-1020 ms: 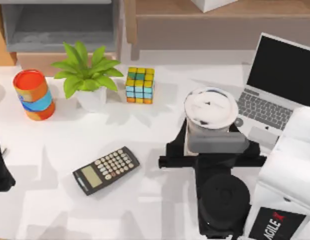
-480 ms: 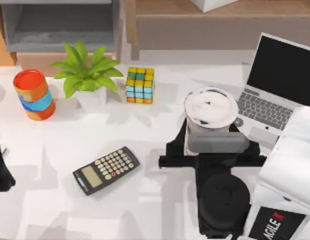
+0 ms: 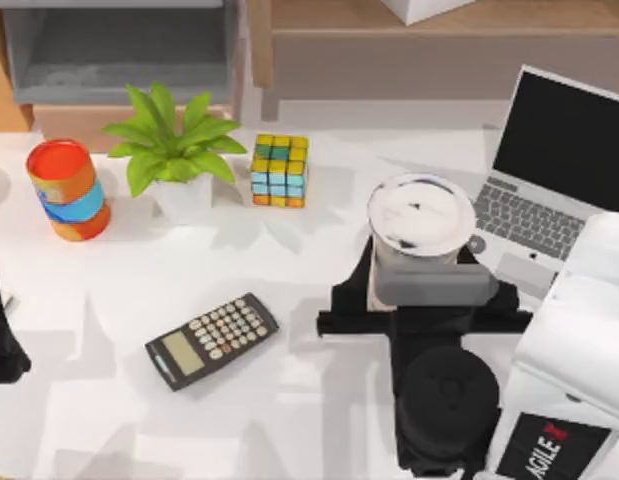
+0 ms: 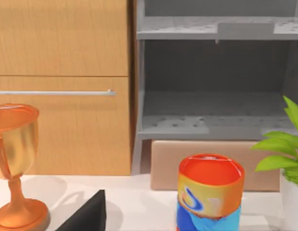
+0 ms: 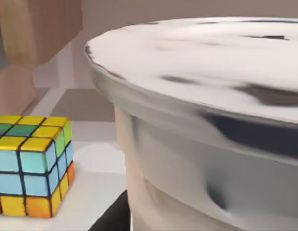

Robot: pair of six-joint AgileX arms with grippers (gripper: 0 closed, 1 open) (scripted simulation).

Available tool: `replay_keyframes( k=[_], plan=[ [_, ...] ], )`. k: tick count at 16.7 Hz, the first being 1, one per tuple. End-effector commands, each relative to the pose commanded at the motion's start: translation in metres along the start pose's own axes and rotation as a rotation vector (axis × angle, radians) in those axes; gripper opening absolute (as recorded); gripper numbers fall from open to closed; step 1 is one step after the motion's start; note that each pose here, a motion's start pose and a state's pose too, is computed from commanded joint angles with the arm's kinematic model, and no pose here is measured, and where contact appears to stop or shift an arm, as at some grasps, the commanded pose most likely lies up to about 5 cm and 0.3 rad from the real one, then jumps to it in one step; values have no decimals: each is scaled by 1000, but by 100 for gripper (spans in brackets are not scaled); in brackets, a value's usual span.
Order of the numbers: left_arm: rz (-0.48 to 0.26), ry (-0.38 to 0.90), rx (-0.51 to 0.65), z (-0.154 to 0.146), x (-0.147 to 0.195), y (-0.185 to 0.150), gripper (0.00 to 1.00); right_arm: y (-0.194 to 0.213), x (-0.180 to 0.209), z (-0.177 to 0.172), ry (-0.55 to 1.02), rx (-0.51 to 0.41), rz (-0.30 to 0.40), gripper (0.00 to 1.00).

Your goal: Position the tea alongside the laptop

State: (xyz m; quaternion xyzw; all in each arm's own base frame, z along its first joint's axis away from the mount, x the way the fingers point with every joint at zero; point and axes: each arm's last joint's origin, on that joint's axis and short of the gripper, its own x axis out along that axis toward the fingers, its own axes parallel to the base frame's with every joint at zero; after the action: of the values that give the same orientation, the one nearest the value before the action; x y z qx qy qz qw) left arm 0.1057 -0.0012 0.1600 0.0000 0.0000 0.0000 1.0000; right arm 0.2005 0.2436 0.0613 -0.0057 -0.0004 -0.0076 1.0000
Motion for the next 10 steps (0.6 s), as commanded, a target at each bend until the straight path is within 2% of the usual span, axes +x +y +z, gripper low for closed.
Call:
replay_keyframes(
  k=[10],
  plan=[
    [0, 0, 0, 0, 0, 0, 100, 0, 0, 10, -1, 3, 0, 0]
  ],
)
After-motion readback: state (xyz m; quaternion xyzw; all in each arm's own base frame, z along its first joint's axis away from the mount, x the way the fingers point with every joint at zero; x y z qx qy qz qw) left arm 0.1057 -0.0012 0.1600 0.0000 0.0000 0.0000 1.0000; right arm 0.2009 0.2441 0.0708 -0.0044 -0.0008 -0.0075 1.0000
